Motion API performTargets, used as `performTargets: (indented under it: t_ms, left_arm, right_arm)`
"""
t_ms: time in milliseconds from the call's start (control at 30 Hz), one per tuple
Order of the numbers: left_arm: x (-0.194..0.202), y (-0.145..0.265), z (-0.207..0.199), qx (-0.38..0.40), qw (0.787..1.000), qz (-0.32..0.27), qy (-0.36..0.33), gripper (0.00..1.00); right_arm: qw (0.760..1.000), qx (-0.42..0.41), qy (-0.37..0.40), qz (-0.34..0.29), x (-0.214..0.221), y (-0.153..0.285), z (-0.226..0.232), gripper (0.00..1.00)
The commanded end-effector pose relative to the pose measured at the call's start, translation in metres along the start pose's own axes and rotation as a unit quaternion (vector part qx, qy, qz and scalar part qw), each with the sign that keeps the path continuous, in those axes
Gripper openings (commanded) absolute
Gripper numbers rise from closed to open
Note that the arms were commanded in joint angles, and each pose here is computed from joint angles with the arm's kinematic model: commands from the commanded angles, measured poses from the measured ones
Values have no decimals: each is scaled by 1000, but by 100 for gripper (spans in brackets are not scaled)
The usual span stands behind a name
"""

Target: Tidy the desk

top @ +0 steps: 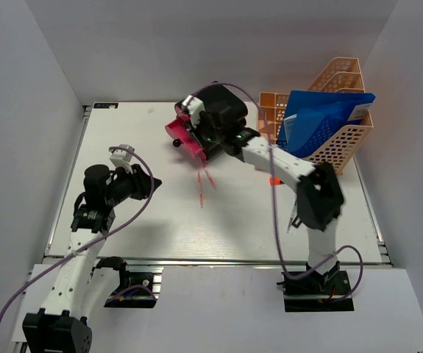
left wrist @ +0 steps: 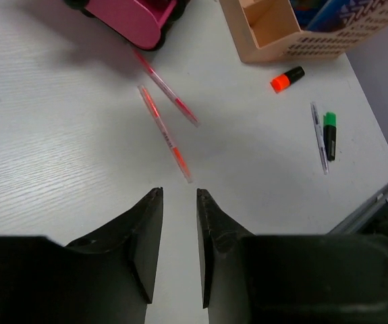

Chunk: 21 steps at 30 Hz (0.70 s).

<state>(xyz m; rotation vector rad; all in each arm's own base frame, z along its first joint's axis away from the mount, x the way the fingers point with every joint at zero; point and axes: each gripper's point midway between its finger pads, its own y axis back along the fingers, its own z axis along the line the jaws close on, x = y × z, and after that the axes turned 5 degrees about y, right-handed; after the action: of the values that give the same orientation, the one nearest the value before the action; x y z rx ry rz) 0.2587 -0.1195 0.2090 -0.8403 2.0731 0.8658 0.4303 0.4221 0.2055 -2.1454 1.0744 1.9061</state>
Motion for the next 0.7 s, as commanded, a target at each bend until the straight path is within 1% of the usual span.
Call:
performTargets:
  t_ms: [0,33,67,100,133,167,200,233,267,300,333,367,400,467,500,533,567,600,633,667]
  left_arm:
    - [5,-15,-16,65,997,32,-3,37]
    - [7,-19,-18,70,997,38,-2,36]
    - [9,-23,-23,81,996,45,-3,36]
    - [9,-28,-22,76,996,46,-2,37]
    - [14,-35,-21,72,996,57,6,39]
    - [23,-41,-28,79,994,72,6,44]
    - [26,-48,-26,66,995,76,9,45]
    - [40,-59,-23,54,993,102,17,46]
    - [51,-65,-22,41,992,121,20,49]
    - [57,-74,-28,23,991,130,11,51]
    - [73,-85,-22,-3,988,156,14,54]
    - [83,-88,-18,-36,984,173,26,60]
    - [82,-96,-16,-76,983,168,14,61]
    - [98,-103,0,-139,971,192,17,65]
    - [89,-109,3,-173,970,171,0,70]
    - [90,-112,7,-191,967,170,-6,71]
    - [92,-122,10,-215,961,174,-19,72]
    - [99,-127,9,-218,957,189,-23,73]
    - [101,-131,12,-234,953,191,-33,73]
    - [111,-138,16,-249,946,205,-39,73]
  right_arm:
    - [997,13,-25,-73,-54,91,-4,0]
    - [996,26,-28,-78,-48,101,-11,0]
    - [998,20,-37,-43,-12,106,-2,0]
    - [998,19,-34,-46,-13,122,0,0]
    - [999,22,-48,-12,13,132,-6,2]
    - [998,14,-59,18,40,138,1,4]
    - [997,17,-69,23,47,151,-4,6]
    - [996,12,-82,36,60,157,0,8]
    - [993,18,-105,59,89,166,-4,10]
    - [992,13,-110,54,90,175,-1,17]
    - [991,11,-119,62,98,180,1,21]
    - [988,9,-135,74,113,186,4,28]
    - [987,8,-141,71,114,191,5,32]
    - [986,-4,-154,62,119,196,8,38]
    - [986,-6,-153,61,120,201,7,40]
    - [987,-4,-151,60,120,204,5,40]
    - [986,8,-156,54,121,208,-3,40]
    - [986,7,-160,52,122,210,-3,40]
    - [985,10,-165,50,124,213,-8,40]
    - [985,3,-166,44,121,215,-6,40]
